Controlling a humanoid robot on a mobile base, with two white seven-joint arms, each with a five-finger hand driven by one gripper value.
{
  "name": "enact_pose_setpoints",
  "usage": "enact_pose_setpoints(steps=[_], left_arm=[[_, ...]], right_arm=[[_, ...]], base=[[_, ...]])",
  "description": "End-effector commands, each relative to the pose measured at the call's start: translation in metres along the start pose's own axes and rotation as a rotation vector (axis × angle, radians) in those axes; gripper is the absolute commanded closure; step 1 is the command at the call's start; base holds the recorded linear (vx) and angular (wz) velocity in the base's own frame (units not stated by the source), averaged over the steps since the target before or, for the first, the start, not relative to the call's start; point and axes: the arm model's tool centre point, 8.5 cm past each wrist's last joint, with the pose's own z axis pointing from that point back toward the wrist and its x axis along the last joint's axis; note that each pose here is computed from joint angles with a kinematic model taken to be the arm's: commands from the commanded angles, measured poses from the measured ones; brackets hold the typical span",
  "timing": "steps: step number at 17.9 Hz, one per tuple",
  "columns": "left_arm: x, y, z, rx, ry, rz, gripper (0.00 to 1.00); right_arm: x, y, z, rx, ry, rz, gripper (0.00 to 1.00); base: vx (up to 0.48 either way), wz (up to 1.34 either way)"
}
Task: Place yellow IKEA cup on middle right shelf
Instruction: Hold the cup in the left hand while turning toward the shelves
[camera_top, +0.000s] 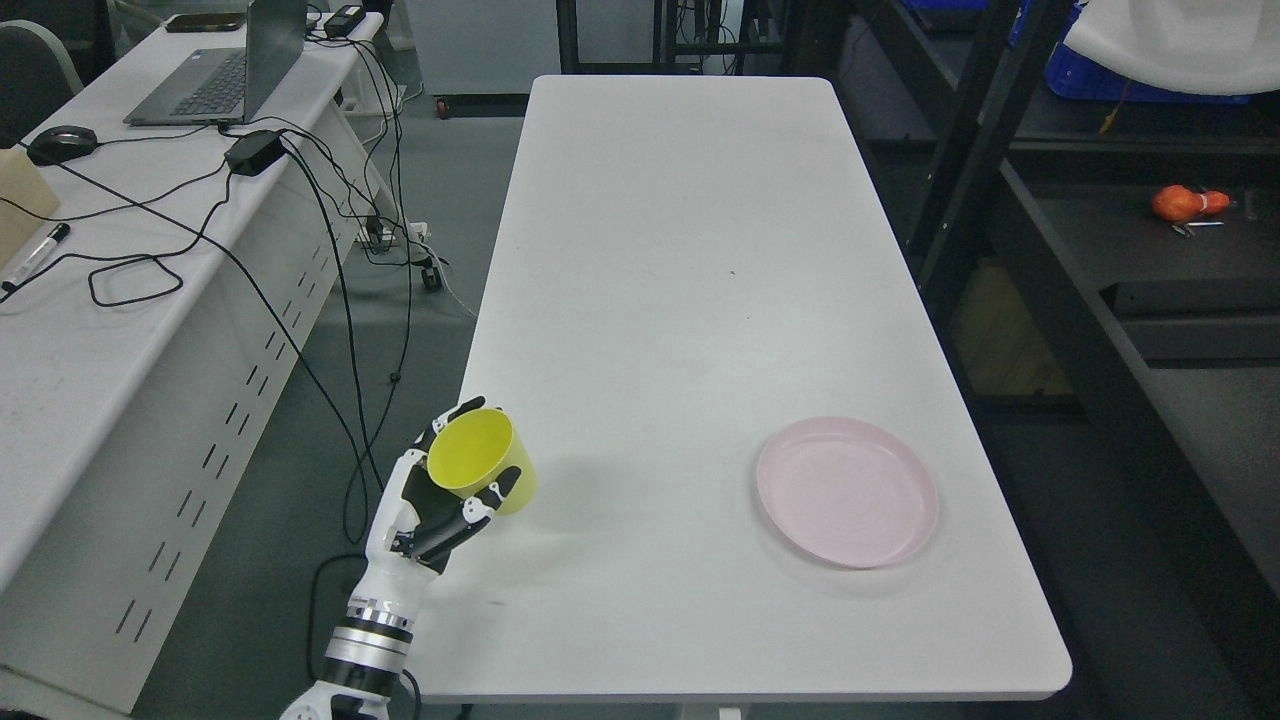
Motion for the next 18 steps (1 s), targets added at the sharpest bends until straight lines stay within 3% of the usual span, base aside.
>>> enact_pose_setpoints(steps=[1, 18], left_arm=[[0.045, -0.015, -0.001, -0.059, -0.121, -0.033, 1.00], [0.039, -0.026, -0.001, -0.087, -0.107, -0.015, 0.99]], right_arm=[[-0.009, -0.010, -0.001, -0.013, 0.015, -0.003, 0.01], [-0.009, -0.010, -0.001, -0.013, 0.015, -0.003, 0.01]], base=[[-0.148, -0.10], [-0.224, 0.10]])
